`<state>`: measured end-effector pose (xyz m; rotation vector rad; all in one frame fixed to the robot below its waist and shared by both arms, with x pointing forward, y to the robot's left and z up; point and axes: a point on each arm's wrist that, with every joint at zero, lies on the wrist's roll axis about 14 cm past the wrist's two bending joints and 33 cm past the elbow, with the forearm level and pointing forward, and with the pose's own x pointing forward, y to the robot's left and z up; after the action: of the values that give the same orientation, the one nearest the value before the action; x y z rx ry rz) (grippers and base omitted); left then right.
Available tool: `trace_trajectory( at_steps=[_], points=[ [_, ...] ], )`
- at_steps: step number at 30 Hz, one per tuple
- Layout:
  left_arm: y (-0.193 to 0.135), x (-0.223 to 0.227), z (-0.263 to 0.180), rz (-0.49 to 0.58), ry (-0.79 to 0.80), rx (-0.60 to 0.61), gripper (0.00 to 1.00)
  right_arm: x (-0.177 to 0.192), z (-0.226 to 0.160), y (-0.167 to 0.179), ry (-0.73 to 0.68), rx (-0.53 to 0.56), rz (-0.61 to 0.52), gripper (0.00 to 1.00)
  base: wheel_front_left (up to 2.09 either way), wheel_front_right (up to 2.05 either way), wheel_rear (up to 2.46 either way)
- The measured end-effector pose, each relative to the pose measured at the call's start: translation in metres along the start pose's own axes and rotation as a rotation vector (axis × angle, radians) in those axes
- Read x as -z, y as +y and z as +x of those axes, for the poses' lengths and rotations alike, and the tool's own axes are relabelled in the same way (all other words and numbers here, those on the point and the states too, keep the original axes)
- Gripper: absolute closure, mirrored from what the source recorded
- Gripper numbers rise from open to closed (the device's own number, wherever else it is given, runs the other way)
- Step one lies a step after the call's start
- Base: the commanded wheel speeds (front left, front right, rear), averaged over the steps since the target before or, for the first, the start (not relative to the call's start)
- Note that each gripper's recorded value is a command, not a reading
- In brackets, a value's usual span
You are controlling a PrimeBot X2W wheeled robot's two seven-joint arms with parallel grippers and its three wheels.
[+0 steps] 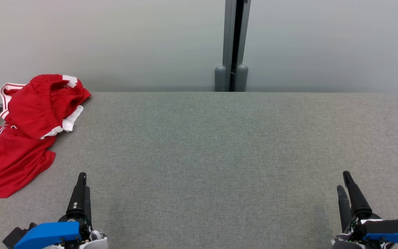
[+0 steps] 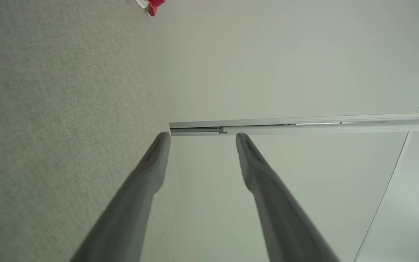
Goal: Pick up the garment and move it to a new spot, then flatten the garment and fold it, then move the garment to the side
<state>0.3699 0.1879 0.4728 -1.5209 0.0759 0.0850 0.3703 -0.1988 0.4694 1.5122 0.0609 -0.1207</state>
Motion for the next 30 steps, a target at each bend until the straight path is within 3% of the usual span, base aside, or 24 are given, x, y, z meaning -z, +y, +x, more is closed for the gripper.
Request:
trace_trajectory(
  at_steps=[8, 19, 30],
  points=[
    [-0.009, 0.000, 0.001, 0.128, -0.013, 0.026, 0.00, -0.009, 0.000, 0.007, -0.039, -0.019, -0.131, 0.00, 0.00, 0.00, 0.00],
    [-0.020, 0.016, 0.003, 0.392, 0.018, 0.060, 0.00, -0.011, 0.001, 0.022, -0.061, -0.062, -0.341, 0.00, 0.00, 0.00, 0.00],
    [-0.016, 0.027, 0.000, 0.617, 0.037, 0.064, 0.00, 0.012, -0.004, 0.022, -0.003, -0.088, -0.653, 0.00, 0.00, 0.00, 0.00]
  ],
)
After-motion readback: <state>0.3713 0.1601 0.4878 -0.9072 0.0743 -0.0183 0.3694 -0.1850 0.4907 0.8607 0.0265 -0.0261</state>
